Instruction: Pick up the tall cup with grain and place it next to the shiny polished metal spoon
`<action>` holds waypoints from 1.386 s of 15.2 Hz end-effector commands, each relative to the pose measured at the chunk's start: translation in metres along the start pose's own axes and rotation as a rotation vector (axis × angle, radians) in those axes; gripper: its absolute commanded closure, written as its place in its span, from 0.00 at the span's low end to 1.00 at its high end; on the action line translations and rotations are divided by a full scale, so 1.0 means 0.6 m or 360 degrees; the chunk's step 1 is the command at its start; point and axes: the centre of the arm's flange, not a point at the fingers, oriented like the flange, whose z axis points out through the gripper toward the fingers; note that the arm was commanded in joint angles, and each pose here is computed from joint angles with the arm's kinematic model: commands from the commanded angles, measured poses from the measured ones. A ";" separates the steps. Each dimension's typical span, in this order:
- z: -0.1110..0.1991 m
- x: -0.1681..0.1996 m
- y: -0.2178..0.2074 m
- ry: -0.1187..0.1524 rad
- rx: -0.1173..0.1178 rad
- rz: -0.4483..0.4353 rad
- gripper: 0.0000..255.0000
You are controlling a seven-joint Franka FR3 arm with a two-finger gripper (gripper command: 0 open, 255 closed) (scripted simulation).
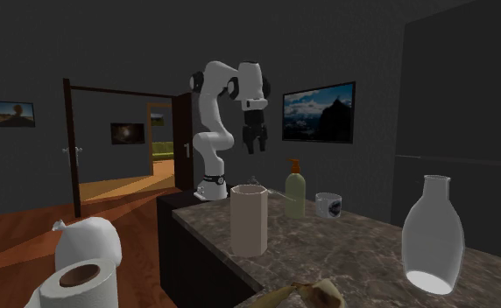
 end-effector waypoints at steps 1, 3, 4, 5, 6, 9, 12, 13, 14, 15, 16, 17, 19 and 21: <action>0.019 0.018 0.037 0.0001 -0.0007 -0.0010 0.00; 0.037 0.036 0.073 0.0000 -0.0010 -0.0018 0.00; 0.046 0.045 0.090 0.0000 -0.0012 -0.0022 0.00; 0.055 0.054 0.108 -0.0001 -0.0014 -0.0026 0.00; 0.063 0.063 0.125 -0.0001 -0.0016 -0.0031 0.00; 0.090 0.091 0.178 -0.0002 -0.0022 -0.0043 0.00; 0.116 0.119 0.231 -0.0002 -0.0028 -0.0056 0.00; 0.125 0.128 0.249 -0.0003 -0.0029 -0.0060 0.00; 0.129 0.132 0.256 -0.0003 -0.0030 -0.0062 0.00; 0.138 0.132 0.256 -0.0003 -0.0030 -0.0062 0.00; 0.146 0.132 0.256 -0.0003 -0.0030 -0.0062 0.00; 0.155 0.132 0.256 -0.0003 -0.0030 -0.0062 0.00; 0.173 0.132 0.257 -0.0003 -0.0030 -0.0062 0.00; 0.190 0.132 0.257 -0.0003 -0.0030 -0.0062 0.00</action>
